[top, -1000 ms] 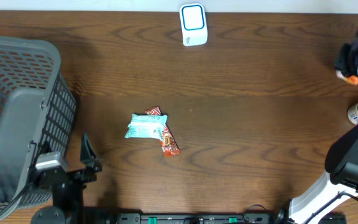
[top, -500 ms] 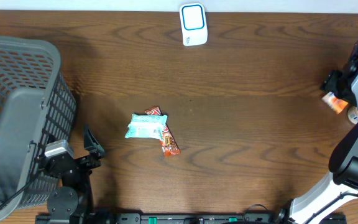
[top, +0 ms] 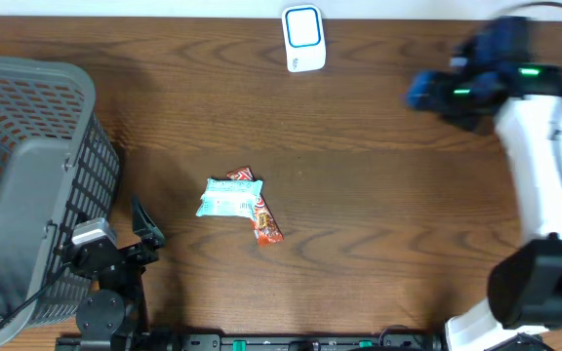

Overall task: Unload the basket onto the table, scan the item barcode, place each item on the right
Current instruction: 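Carry the orange box right and drop it near the bottle, then move the right gripper over the tissue pack and Top bar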

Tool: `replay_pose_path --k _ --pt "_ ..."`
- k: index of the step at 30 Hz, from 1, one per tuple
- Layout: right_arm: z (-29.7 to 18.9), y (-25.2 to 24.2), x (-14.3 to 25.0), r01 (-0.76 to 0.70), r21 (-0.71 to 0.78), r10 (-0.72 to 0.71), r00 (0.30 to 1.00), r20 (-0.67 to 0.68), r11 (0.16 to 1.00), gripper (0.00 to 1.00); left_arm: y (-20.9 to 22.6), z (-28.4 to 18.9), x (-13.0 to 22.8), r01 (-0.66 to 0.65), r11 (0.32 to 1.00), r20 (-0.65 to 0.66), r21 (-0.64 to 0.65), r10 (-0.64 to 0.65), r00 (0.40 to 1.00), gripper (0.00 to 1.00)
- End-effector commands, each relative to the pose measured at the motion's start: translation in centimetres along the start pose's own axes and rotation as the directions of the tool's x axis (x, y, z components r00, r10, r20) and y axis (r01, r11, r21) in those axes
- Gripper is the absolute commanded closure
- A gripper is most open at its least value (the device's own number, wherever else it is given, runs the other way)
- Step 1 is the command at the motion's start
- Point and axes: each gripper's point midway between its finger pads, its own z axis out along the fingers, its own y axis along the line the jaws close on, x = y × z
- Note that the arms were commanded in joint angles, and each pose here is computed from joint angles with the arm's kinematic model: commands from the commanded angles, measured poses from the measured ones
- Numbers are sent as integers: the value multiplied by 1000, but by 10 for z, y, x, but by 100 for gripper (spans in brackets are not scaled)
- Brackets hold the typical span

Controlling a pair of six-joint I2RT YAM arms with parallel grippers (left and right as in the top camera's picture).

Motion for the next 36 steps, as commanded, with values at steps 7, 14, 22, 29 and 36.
replay_pose_path --k 7,14,22,29,36 --pt "53 161 90 289 -217 -317 943 -106 932 1 1 0 3 6 1000 -9 -8 -6 1000 15" --pt "96 195 125 259 -446 -388 893 -227 857 1 7 -2 35 -40 999 -138 -25 36 990 15" --pt "147 194 148 208 -533 -421 851 -315 820 1 26 -26 108 -155 987 -438 -41 122 891 15" --pt "165 187 160 194 -520 -419 834 -359 832 2 40 -50 146 -225 974 -601 -33 160 783 15" --pt "184 188 183 198 -512 -437 805 -402 836 15 40 -51 146 -225 974 -602 -33 160 782 15"
